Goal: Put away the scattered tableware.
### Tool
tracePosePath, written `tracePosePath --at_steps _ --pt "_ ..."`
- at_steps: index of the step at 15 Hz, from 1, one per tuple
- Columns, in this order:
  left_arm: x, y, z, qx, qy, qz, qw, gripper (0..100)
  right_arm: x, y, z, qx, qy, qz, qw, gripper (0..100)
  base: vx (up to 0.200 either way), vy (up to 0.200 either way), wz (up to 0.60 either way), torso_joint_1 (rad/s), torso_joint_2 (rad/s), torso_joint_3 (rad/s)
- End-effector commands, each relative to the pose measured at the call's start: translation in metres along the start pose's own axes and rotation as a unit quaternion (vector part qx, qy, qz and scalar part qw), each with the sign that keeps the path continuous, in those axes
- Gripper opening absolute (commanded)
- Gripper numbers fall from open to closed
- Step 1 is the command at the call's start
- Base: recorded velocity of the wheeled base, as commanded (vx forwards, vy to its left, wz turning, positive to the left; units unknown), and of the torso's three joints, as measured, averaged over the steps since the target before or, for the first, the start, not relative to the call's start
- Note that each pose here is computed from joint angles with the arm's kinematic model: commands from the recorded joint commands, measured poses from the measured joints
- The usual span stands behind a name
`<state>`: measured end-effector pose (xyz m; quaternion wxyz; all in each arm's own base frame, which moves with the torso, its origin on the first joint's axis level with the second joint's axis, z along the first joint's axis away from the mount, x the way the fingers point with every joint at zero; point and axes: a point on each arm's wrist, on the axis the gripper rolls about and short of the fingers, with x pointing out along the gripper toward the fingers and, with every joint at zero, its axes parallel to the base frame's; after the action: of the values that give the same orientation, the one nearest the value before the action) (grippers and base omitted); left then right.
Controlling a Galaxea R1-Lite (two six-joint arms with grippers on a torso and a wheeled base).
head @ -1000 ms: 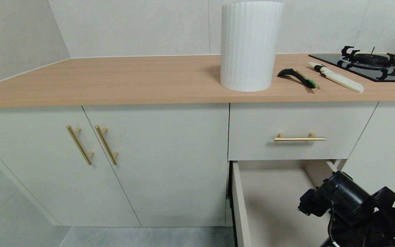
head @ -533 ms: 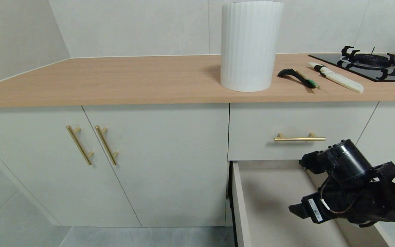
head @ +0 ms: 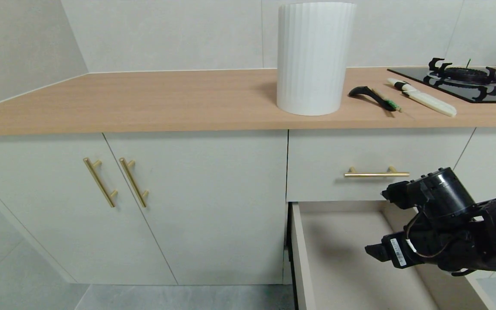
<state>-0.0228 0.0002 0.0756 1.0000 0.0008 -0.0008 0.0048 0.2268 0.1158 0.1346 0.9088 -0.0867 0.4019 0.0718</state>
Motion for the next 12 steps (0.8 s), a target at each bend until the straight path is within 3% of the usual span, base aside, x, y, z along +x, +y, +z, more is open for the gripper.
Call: tracePosePath --at_steps 1,4,12 --pt "0.0 0.0 0.0 0.0 0.0 0.0 1.0 100 -0.0003 -0.0001 -0.0001 0.0 -0.001 0.0 1.0 100 0.0 0.0 0.0 0.036 -0.21 -0.173" --pt "0.0 0.0 0.0 0.0 0.0 0.0 1.0 100 -0.0005 -0.0011 -0.0003 0.001 -0.002 -0.012 1.0 100 0.0 0.0 0.0 0.09 -0.25 -0.266" --pt "0.0 0.0 0.0 0.0 0.0 0.0 1.0 100 -0.0052 -0.002 0.0008 0.002 -0.011 -0.015 1.0 100 0.0 0.0 0.0 0.148 -0.49 -0.301"
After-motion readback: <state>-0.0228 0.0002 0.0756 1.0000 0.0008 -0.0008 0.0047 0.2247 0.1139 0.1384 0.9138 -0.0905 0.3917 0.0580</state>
